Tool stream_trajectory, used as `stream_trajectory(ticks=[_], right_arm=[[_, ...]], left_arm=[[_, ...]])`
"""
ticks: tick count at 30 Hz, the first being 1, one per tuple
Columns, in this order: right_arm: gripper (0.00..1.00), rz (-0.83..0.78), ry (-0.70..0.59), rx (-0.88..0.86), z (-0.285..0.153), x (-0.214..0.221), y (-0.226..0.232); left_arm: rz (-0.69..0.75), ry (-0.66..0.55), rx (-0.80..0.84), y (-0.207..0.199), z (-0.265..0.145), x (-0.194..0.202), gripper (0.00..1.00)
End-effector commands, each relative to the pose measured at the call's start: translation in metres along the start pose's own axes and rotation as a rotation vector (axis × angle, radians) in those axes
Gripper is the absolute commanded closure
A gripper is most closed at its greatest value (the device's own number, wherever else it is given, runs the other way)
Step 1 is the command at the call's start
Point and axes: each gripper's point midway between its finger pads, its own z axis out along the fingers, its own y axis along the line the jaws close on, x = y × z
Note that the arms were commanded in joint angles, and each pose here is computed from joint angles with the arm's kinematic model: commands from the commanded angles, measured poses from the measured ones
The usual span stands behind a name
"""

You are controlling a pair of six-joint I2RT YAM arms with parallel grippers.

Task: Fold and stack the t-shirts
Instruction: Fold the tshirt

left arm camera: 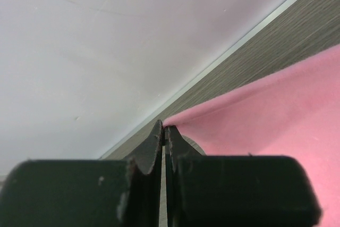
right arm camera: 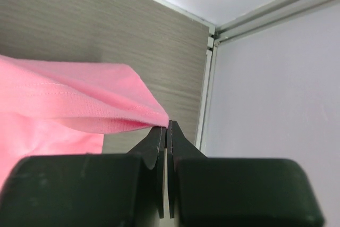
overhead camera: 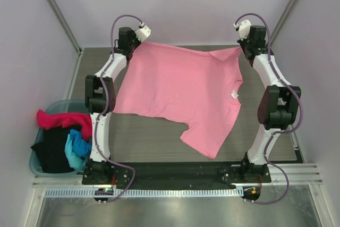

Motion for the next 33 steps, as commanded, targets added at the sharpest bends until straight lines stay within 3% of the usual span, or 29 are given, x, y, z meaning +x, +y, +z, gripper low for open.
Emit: stream_trajectory(ticks=[1, 11, 17, 24, 33], right_arm=[[0.99, 0.029, -0.055, 0.036, -0.039, -0.02, -0.018], [0.99, 0.048, -0.043, 0.001, -0.088, -0.003, -0.01], [0.99, 0.059, 0.003, -0.084, -0.11, 0.029, 0.022], [0.99, 0.024, 0.053, -0.103, -0.107, 0.058, 0.037], [0.99, 0.014, 0.053, -0.117, -0.096, 0.052, 0.038]], left_arm=[[0.012, -0.093, -0.086, 0.046, -0.027, -0.034, 1.0], [0.006, -0.057, -0.062, 0.038, -0.055, -0.011, 1.0], [0.022, -0.038, 0.003, 0.021, -0.07, 0.004, 1.0], [0.018, -0.012, 0.077, -0.002, -0.073, 0.019, 1.0], [0.027, -0.001, 0.099, -0.012, -0.062, 0.02, 1.0]])
